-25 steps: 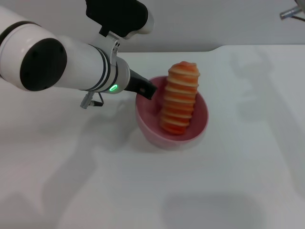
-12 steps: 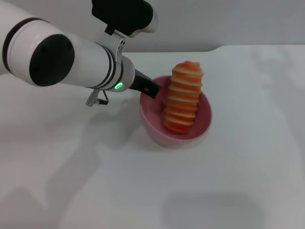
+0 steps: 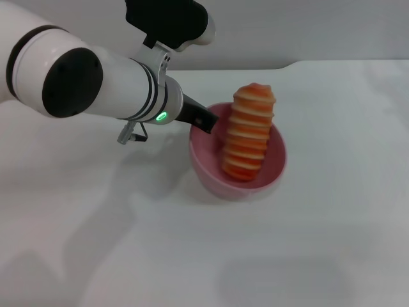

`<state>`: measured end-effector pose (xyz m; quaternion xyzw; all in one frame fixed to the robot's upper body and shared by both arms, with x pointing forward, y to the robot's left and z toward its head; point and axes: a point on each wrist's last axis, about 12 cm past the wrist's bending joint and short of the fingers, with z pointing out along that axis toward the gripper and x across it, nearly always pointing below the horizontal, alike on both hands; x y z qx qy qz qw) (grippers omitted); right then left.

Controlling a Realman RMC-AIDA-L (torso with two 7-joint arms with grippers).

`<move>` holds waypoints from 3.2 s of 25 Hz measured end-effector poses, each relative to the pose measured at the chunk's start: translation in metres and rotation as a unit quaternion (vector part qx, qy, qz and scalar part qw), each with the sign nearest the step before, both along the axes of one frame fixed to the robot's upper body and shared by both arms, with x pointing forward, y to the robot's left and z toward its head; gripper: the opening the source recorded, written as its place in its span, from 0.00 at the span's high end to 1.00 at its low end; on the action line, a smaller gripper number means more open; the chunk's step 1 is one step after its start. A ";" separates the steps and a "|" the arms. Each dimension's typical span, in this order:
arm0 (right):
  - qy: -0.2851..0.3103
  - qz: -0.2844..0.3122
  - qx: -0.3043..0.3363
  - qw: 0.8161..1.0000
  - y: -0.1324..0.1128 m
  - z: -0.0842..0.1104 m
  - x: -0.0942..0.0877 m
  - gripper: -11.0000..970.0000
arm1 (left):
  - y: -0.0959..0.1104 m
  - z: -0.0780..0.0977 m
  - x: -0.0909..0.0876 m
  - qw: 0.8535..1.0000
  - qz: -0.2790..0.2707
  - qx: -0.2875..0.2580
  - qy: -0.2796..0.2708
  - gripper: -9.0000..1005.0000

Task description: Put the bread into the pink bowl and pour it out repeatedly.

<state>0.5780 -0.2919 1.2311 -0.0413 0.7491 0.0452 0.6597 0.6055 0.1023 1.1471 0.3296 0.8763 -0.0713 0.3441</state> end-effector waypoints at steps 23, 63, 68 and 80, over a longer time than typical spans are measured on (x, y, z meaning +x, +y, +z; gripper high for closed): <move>-0.140 -0.081 -0.107 0.981 0.022 -0.120 -0.057 0.21 | 0.010 -0.006 0.000 0.999 0.041 -0.022 0.022 0.95; -0.125 -0.062 -0.093 0.986 0.032 -0.119 -0.043 0.21 | 0.028 -0.047 -0.019 0.996 0.060 -0.056 0.042 0.94; -0.120 -0.063 -0.093 0.986 0.031 -0.119 -0.043 0.21 | 0.028 -0.047 -0.021 0.996 0.053 -0.058 0.036 0.86; -0.112 -0.054 -0.091 0.988 0.035 -0.120 -0.044 0.21 | 0.035 0.003 -0.020 0.982 0.025 -0.104 -0.157 0.28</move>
